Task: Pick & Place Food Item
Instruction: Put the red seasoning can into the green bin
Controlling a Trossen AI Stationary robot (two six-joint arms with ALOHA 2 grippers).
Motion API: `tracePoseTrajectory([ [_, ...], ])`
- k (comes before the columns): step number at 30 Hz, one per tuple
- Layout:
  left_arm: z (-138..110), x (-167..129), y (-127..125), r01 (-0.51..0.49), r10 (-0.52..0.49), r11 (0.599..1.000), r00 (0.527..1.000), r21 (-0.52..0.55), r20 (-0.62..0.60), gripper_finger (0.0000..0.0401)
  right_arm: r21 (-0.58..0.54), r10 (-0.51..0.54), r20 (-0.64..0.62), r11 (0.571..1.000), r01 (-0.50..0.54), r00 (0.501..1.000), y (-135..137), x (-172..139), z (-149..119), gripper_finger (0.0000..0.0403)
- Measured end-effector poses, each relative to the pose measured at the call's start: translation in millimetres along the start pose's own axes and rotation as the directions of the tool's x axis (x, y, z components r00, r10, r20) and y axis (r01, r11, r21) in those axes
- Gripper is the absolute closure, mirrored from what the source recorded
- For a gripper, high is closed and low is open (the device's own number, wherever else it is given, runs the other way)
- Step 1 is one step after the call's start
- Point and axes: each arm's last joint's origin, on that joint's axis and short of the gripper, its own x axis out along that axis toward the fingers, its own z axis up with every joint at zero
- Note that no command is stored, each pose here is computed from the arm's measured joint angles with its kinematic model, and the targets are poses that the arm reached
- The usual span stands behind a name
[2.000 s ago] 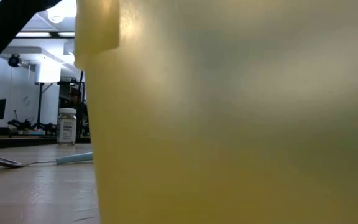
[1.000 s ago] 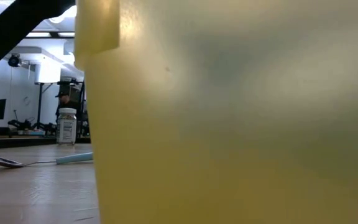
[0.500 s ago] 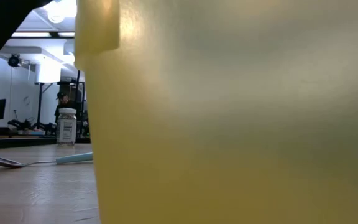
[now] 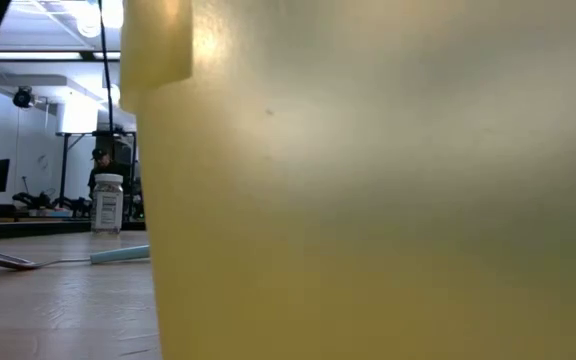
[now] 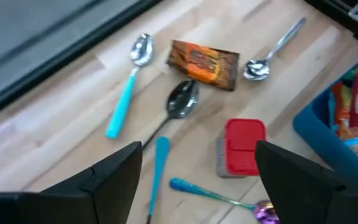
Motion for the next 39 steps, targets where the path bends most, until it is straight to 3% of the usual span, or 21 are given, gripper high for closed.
tracePoseTrajectory([
  [4, -17, -16, 11, -0.024, 0.025, 1.0, 0.998, -0.01, 0.064, 0.0086, 0.0, 0.0, 0.0, 1.0, 0.0, 1.0, 0, 0, 0, 0.0051],
  [11, -57, -38, 37, 0.059, -0.062, 0.998, 0.976, 0.023, 0.208, 0.0086, 0.0, 0.0, -0.001, 1.0, 0.0, 1.0, 0, 0, 0, 0.0051],
  [17, -102, -47, 70, 0.173, -0.203, 0.979, 0.903, 0.111, 0.378, 0.0086, 0.0, -0.001, -0.001, 1.0, 0.001, 1.0, 0, 0, 0, 0.0051],
  [22, -128, -60, 105, 0.289, -0.354, 0.934, 0.826, 0.209, 0.44, 0.0086, -0.001, -0.001, -0.001, 1.0, 0.001, 1.0, 0, 0, 0, 0.0051],
  [27, -141, -75, 130, 0.326, -0.408, 0.912, 0.778, 0.249, 0.478, 0.0086, -0.001, -0.001, -0.001, 1.0, 0.001, 1.0, 0, 0, 0, 0.0051],
  [32, -147, -81, 139, 0.366, -0.468, 0.883, 0.731, 0.295, 0.496, 0.0086, -0.001, -0.001, -0.001, 1.0, 0.001, 1.0, 0, 0, 0, 0.0051],
  [39, -146, -80, 137, 0.358, -0.476, 0.878, 0.729, 0.318, 0.492, 0.0086, -0.001, -0.001, -0.001, 1.0, 0.001, 1.0, 0, 0, 0, 0.0051],
])
